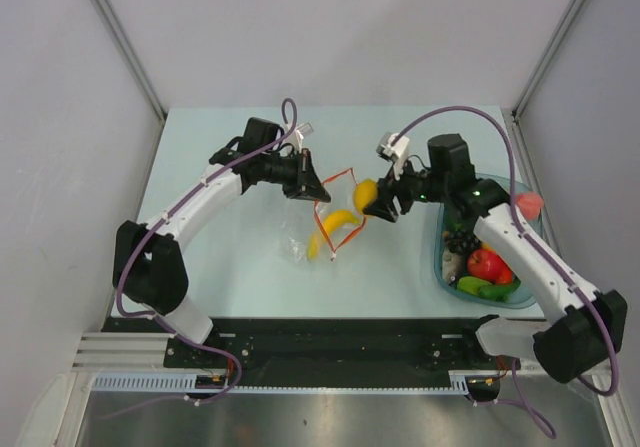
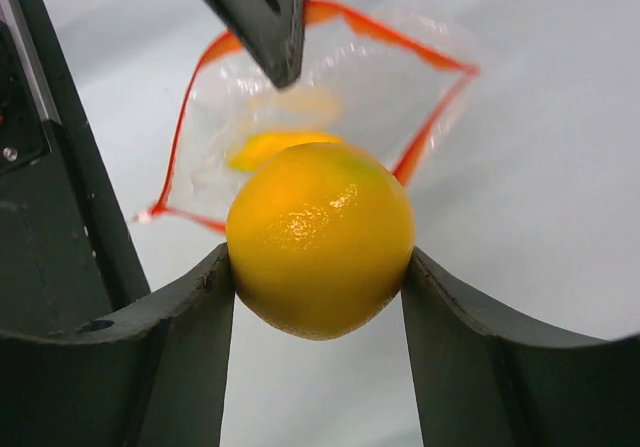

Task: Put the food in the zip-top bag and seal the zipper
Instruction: Place the fake fruit in the zipper food storage bag, then adjust the zipper food storage bag at the center of the board.

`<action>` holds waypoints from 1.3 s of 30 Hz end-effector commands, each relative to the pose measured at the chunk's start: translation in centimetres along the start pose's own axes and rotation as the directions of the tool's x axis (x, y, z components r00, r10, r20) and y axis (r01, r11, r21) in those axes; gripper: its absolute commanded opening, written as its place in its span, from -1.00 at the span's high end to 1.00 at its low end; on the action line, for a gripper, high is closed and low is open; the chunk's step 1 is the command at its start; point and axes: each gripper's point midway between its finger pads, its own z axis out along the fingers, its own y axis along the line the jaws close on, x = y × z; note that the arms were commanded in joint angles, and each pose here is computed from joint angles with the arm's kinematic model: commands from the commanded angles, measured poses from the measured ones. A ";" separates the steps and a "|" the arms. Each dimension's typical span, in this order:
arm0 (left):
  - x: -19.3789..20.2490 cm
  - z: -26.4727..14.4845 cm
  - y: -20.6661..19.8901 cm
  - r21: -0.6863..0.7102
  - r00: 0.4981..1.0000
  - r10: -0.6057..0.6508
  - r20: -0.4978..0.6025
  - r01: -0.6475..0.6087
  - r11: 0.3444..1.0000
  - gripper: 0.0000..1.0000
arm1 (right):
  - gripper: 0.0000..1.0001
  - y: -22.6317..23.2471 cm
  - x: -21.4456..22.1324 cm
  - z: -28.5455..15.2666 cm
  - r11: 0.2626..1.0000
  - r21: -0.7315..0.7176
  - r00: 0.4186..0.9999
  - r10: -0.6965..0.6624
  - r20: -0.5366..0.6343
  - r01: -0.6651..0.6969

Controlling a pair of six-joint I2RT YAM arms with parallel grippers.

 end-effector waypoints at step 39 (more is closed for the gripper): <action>-1.8 -1.1 -4.5 0.151 0.995 0.099 0.027 -0.102 0.983 0.99 | -0.61 0.3 6.9 4.1 0.885 -0.107 0.889 0.440 -0.130 -0.454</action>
